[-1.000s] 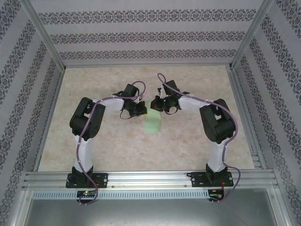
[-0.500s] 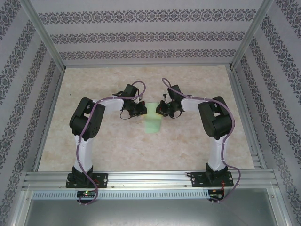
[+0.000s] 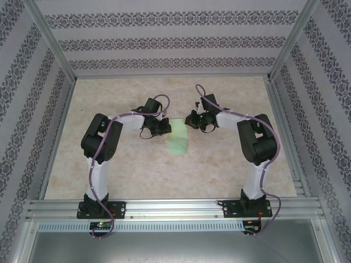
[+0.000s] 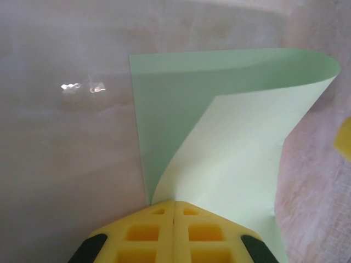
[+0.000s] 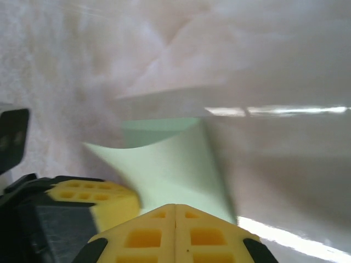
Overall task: Fold a paper plane with a square sheet of paper (pick it up from the middle)
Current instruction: Fold the square sheet of paper in half at the center of the table.
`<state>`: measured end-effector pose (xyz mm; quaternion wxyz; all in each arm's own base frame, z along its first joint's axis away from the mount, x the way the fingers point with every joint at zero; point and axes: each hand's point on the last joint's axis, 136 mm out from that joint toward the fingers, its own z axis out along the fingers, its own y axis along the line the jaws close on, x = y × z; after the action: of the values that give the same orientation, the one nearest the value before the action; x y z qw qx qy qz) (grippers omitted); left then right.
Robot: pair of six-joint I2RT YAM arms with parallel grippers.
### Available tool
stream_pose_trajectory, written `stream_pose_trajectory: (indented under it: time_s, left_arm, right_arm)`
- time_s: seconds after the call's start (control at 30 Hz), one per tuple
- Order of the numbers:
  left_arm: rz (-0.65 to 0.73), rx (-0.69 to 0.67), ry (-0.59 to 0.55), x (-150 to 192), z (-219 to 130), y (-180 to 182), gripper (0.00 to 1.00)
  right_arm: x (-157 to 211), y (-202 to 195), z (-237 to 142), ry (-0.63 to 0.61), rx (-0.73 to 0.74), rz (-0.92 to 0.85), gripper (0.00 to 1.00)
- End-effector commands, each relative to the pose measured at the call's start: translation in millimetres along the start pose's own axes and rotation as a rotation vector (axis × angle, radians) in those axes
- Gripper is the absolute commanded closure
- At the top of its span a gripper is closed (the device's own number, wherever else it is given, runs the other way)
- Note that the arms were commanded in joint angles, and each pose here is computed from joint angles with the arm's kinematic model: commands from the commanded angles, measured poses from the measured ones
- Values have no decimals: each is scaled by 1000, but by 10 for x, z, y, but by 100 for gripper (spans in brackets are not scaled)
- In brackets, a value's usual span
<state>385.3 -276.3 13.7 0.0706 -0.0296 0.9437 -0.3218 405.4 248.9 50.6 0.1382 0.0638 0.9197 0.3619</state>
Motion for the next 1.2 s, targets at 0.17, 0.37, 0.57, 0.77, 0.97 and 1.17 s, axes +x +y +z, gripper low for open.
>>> stream_pose_trajectory:
  time_s: [0.17, 0.37, 0.57, 0.77, 0.97, 1.17]
  left_arm:
    - [-133, -366, 197, 727, 199, 1049, 100]
    - [-134, -377, 196, 731, 189, 1065, 100]
    - [-143, -391, 199, 768, 184, 1110, 100]
    - [-154, -400, 201, 803, 187, 1163, 100]
    - [-152, -395, 200, 797, 194, 1156, 100]
    - [-155, -385, 197, 785, 198, 1135, 100]
  right_arm:
    - [32, 189, 317, 31, -38, -15, 95]
    - [-30, -62, 397, 32, 36, 15, 94]
    - [-216, -340, 353, -20, 88, 77, 93]
    - [-364, -446, 317, -81, 120, 109, 93]
    - [-491, -533, 180, -146, 162, 126, 93]
    - [-642, -210, -219, -286, 82, 50, 93]
